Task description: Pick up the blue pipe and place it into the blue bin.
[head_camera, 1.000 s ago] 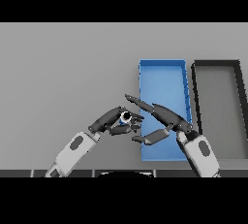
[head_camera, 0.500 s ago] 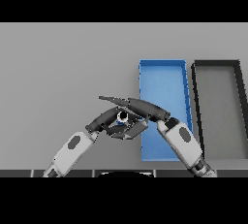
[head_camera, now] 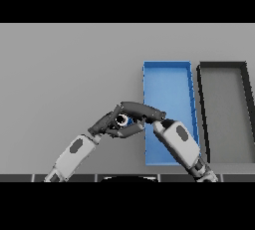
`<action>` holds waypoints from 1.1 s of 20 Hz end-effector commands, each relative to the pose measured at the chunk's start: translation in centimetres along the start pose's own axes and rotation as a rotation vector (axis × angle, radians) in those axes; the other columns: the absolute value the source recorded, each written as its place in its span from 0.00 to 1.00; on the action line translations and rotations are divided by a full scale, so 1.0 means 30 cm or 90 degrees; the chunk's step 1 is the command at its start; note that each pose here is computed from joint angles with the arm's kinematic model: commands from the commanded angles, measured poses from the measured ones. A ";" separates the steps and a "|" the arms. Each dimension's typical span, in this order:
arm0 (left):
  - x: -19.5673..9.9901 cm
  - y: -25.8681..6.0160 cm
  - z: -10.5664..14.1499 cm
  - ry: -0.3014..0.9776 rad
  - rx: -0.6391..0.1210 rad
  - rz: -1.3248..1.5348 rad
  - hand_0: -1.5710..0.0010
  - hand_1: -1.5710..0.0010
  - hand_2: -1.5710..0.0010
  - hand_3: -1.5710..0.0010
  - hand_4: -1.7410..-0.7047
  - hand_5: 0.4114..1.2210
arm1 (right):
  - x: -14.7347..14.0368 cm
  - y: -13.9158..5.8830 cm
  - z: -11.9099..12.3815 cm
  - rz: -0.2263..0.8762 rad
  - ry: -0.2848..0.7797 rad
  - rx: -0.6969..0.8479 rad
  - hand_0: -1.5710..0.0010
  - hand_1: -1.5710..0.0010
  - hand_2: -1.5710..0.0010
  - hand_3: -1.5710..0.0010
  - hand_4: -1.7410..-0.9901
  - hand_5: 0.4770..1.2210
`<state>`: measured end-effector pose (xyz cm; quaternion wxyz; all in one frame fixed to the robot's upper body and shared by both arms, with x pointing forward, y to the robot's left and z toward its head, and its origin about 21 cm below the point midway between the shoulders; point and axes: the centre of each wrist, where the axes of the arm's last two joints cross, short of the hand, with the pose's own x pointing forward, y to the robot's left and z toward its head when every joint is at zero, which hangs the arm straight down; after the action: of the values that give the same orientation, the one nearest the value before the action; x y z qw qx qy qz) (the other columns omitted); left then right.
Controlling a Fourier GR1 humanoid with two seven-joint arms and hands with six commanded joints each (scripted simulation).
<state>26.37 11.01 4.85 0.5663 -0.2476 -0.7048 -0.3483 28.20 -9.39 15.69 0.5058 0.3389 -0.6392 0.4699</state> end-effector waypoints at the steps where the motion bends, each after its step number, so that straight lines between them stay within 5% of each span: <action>1: -0.007 -0.010 0.003 -0.008 0.003 0.011 0.13 0.14 0.20 0.16 0.05 1.00 | -0.013 0.005 -0.003 0.006 -0.015 0.000 0.11 0.12 0.11 0.16 0.39 0.66; 3: -0.002 -0.018 -0.010 0.000 0.000 0.016 0.08 0.09 0.14 0.11 0.03 1.00 | -0.011 0.007 0.011 0.066 -0.030 0.000 0.07 0.07 0.07 0.10 0.39 0.78; 7: -0.003 -0.007 0.002 0.004 0.002 0.022 0.03 0.04 0.12 0.04 0.01 1.00 | -0.007 0.009 0.012 0.066 -0.029 -0.004 0.03 0.03 0.03 0.04 0.35 0.91; 8: 0.000 -0.003 0.005 -0.005 0.005 0.008 0.09 0.14 0.22 0.15 0.09 1.00 | -0.009 0.007 0.008 0.055 -0.040 -0.010 0.02 0.02 0.02 0.03 0.35 0.93; 10: -0.006 0.016 0.005 -0.004 -0.024 -0.052 0.41 0.45 0.50 0.46 0.31 1.00 | -0.011 0.011 0.008 0.036 -0.038 -0.012 0.02 0.02 0.01 0.02 0.34 0.95; 12: -0.010 0.014 0.011 -0.001 -0.059 -0.088 0.62 0.65 0.68 0.65 0.51 1.00 | -0.001 0.015 0.006 0.044 -0.022 -0.011 0.01 0.01 0.01 0.01 0.33 0.97; 18: -0.019 0.019 0.019 0.040 -0.054 -0.130 0.90 0.91 0.92 0.91 0.77 0.46 | 0.006 0.028 0.002 0.048 -0.048 0.000 0.00 0.00 0.00 0.00 0.33 0.99; 22: -0.020 0.038 0.019 0.063 -0.044 -0.129 0.96 0.96 0.97 0.96 0.82 0.28 | 0.015 0.010 0.007 0.063 -0.052 -0.010 0.00 0.00 0.00 0.00 0.33 1.00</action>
<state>27.01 12.22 4.44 0.5539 -0.1767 -0.6846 -0.4397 27.73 -9.48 16.06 0.4568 0.3219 -0.6794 0.4756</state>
